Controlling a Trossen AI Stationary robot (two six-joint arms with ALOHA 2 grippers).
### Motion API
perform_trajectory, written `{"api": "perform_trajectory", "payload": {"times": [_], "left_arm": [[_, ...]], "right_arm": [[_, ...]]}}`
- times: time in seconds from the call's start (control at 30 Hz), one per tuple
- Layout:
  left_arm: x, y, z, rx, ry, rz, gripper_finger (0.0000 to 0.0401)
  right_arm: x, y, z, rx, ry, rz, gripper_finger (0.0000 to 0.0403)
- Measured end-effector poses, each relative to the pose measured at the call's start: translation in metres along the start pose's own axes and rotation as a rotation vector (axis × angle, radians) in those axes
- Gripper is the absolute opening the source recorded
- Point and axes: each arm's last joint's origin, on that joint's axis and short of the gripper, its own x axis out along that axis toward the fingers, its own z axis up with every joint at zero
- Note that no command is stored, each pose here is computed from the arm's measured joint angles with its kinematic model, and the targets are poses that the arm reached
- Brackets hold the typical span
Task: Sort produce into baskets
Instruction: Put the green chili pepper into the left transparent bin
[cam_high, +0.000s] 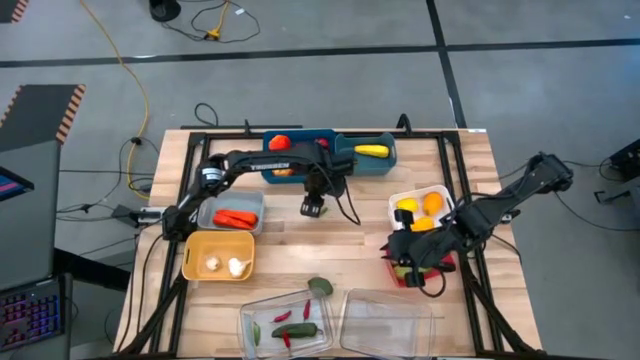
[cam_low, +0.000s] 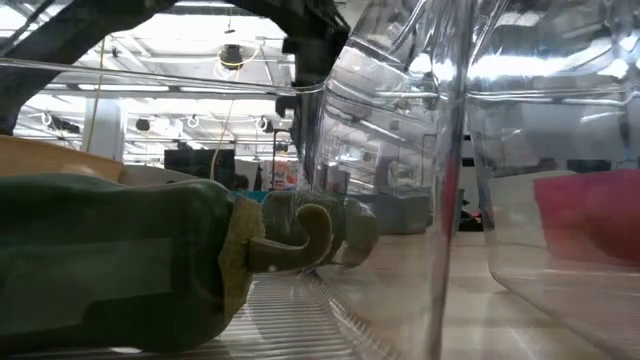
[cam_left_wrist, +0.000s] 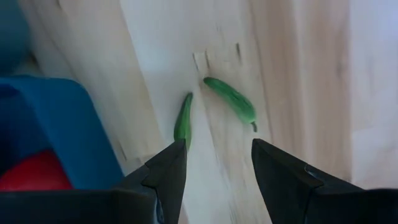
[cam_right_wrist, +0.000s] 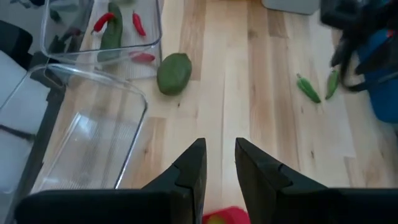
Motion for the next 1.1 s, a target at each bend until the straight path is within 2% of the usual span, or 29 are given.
{"api": "perform_trajectory", "payload": {"times": [0.23,0.4,0.83,1.1], "left_arm": [[0.024,0.005,0.003,-0.003,0.049,-0.011,0.0168],[0.027,0.008,0.006,-0.006,0.042,0.050,0.0168],[0.060,0.012,0.011,-0.016,0.097,0.083,0.0168],[0.060,0.015,0.013,-0.034,0.084,0.126,0.0153]], "right_arm": [[-0.002,-0.006,0.002,-0.008,-0.013,-0.012,0.0111],[-0.001,-0.009,0.003,-0.001,-0.013,-0.024,0.0111],[-0.001,-0.009,0.003,-0.016,-0.013,-0.022,0.0111],[-0.001,-0.009,0.003,-0.022,-0.012,-0.022,0.0111]]}}
